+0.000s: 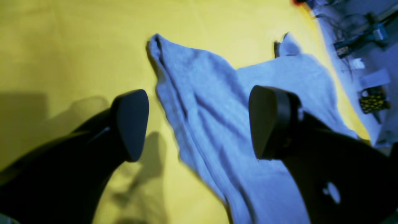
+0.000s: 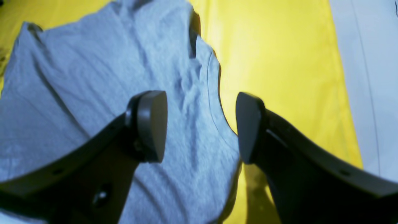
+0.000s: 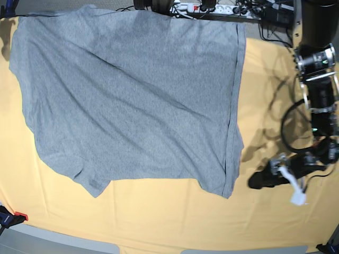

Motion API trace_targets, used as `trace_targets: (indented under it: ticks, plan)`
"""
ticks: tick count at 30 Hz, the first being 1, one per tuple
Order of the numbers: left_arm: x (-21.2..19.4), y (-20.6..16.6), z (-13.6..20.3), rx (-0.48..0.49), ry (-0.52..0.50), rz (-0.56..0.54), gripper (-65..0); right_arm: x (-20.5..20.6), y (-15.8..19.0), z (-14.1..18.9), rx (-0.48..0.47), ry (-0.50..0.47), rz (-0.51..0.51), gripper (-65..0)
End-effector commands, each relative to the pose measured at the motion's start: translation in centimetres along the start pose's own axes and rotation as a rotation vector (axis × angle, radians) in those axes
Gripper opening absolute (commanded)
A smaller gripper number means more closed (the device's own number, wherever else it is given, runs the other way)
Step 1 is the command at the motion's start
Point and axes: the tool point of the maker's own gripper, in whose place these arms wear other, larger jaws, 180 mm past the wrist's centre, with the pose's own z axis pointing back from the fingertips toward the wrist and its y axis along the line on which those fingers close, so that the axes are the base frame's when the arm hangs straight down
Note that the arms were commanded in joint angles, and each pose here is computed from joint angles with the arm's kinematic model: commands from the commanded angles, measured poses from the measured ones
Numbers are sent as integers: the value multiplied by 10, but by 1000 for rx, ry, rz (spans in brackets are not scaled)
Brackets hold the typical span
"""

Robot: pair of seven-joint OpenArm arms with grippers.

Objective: Layout the t-shirt on the table in an organized manner, then fold the t-shirt properly
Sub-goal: 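Grasp the shirt's side edge with the left gripper and drag it inward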

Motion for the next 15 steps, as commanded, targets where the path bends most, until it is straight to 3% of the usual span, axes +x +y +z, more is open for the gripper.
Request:
trace_targets:
  ticks: [1,12,15]
  plan:
    - [28,-6,0,-4,-76,-43,-156,17,1,4,3,-38,46,-282]
    - [-11,10,-66,247,-7,30,-156,18,2,4,4,-41,46,-282]
    - [-20,10,-75,263,10,57,-156,24,2,2,7,-63,48,-282]
